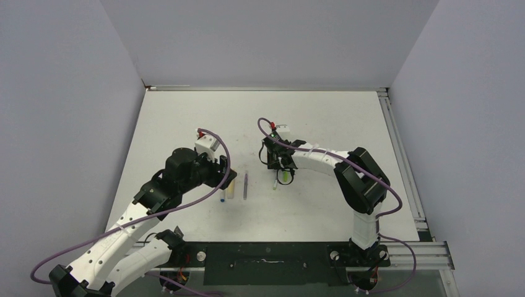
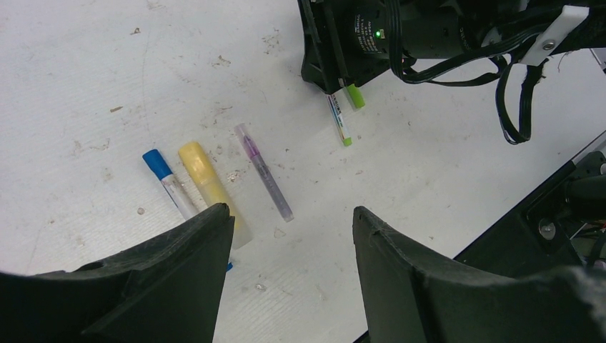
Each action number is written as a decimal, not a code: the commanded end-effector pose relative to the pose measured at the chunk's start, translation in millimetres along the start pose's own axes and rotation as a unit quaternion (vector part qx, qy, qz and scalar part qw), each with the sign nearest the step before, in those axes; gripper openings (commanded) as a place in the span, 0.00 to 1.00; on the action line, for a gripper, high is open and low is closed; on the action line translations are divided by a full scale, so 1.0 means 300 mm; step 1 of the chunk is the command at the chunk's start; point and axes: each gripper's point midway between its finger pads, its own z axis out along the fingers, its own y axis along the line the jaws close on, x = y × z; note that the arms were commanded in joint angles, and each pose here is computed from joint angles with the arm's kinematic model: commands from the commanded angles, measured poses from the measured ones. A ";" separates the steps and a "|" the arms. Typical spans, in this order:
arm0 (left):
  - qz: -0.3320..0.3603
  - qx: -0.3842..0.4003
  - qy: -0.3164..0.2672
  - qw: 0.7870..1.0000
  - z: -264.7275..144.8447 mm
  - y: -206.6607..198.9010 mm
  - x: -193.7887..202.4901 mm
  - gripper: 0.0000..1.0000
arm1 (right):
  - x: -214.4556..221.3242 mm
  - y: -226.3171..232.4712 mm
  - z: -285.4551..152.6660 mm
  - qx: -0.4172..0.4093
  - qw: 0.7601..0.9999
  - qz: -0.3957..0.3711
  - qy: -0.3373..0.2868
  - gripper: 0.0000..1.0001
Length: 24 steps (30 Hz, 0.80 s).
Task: Insert the pens into the pen caps
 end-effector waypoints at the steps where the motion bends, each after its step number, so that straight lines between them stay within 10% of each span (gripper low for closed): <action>1: 0.017 0.016 -0.030 0.999 0.005 -0.018 -0.058 0.60 | -0.045 0.006 0.010 0.004 1.000 0.012 -0.015 0.36; 13: 0.014 0.012 -0.031 0.999 0.002 -0.011 -0.059 0.60 | 0.012 -0.007 0.036 0.009 1.000 0.008 0.008 0.06; 24: -0.005 0.028 -0.042 0.999 -0.008 -0.031 -0.068 0.53 | -0.107 0.074 -0.114 -0.044 0.998 0.004 -0.044 0.05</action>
